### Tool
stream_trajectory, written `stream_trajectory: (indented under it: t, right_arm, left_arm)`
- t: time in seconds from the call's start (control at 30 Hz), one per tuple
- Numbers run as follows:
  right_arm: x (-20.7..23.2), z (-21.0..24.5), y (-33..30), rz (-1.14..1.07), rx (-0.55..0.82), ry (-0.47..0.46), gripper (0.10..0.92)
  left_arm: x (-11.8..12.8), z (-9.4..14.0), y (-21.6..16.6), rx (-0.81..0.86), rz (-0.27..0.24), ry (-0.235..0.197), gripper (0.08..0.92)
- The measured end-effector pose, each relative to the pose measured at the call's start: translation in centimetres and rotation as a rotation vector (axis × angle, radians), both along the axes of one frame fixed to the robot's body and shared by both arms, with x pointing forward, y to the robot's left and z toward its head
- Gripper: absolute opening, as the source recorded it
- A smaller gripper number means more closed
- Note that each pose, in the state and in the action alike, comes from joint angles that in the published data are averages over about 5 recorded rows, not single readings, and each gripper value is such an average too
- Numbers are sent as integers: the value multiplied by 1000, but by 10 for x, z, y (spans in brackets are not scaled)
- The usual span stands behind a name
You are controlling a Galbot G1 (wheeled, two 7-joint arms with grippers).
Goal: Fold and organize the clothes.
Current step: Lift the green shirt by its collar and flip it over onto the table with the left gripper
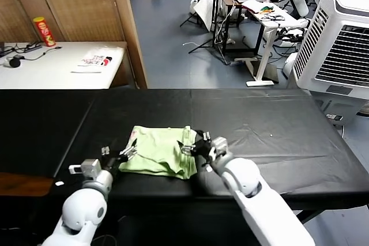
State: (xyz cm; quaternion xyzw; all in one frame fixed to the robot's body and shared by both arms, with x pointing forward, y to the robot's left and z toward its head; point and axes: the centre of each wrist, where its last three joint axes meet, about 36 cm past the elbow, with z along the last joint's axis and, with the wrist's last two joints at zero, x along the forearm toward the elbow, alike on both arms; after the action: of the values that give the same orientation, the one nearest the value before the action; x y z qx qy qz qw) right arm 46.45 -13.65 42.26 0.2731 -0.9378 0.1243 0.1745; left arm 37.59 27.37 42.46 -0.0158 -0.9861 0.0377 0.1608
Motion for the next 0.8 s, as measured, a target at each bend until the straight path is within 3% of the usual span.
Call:
stream_trajectory:
  t: [0.23,0.4,0.63,0.8]
  right_arm:
    - [3,-16,3,-52,-89,-39,798]
    - [2,-6,-1,-85,11,-51,798]
    - [-9,21,-25,-98,191,-37,798]
    - [-21,39,-43,-99,262,-52,798]
  left_arm:
    - [5,-8,16,-21,27,5,798]
    - [11,-14,24,-106,27,19,798]
    - [17,-20,31,-356,21,64,798]
    - [20,-27,34,-517,30,46,798]
